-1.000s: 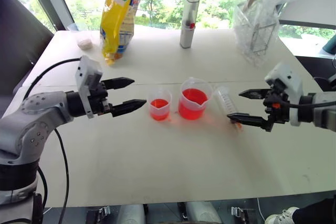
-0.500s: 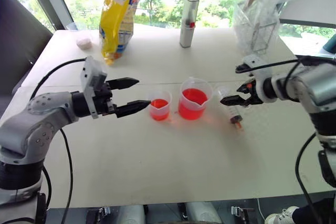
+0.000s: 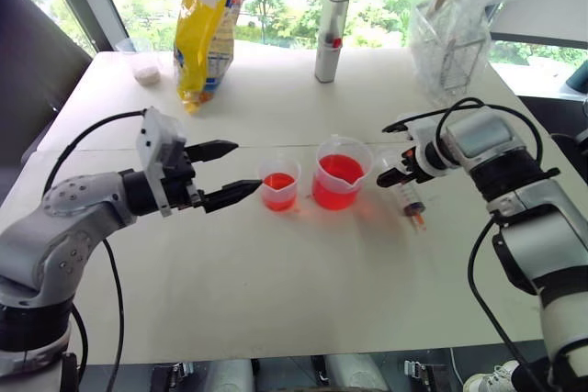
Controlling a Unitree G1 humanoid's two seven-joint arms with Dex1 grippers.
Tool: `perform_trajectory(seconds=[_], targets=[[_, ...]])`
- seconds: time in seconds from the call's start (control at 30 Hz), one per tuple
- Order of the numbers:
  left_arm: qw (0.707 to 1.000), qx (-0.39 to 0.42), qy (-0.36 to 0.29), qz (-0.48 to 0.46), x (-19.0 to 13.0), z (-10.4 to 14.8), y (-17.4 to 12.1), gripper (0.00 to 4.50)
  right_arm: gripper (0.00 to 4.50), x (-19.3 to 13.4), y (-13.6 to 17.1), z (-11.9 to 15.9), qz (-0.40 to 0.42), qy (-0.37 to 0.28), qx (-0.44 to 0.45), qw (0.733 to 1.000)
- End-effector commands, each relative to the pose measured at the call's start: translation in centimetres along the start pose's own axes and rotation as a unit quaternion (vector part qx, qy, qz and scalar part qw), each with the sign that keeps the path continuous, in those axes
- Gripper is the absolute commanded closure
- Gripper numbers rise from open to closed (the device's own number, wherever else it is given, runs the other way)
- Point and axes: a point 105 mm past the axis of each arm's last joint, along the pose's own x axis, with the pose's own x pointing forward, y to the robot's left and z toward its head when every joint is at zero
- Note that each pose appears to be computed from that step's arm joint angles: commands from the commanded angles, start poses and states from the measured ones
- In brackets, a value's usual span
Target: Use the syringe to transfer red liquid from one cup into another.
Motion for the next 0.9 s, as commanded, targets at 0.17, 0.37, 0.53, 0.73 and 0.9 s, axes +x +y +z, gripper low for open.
perform_trajectory(seconds=[0.17, 0.37, 0.53, 0.73, 0.9], targets=[[0.999, 0.027, -0.02, 0.003, -0.2, 1.2, -0.2, 0.0, 2.41, -0.6, 0.3, 0.8, 0.005, -0.002, -0.022, 1.0], [0.999, 0.032, -0.023, -0.003, 0.2, 1.4, 0.2, 0.0, 3.11, -1.3, -0.5, 0.6, -0.009, -0.008, 0.005, 1.0], [0.998, 0.041, -0.039, -0.008, 0.6, 2.5, 1.2, 0.0, 3.11, -5.7, -1.5, 3.6, -0.024, -0.132, -0.001, 0.991], [0.996, 0.049, -0.066, -0.03, 1.5, 4.6, 2.2, 0.0, 3.11, -14.0, 2.5, 8.4, -0.027, -0.421, -0.123, 0.898], [0.993, 0.058, -0.082, -0.058, 2.9, 6.1, 2.7, 0.0, 3.11, -20.1, 8.5, 9.6, 0.118, -0.618, -0.104, 0.77]])
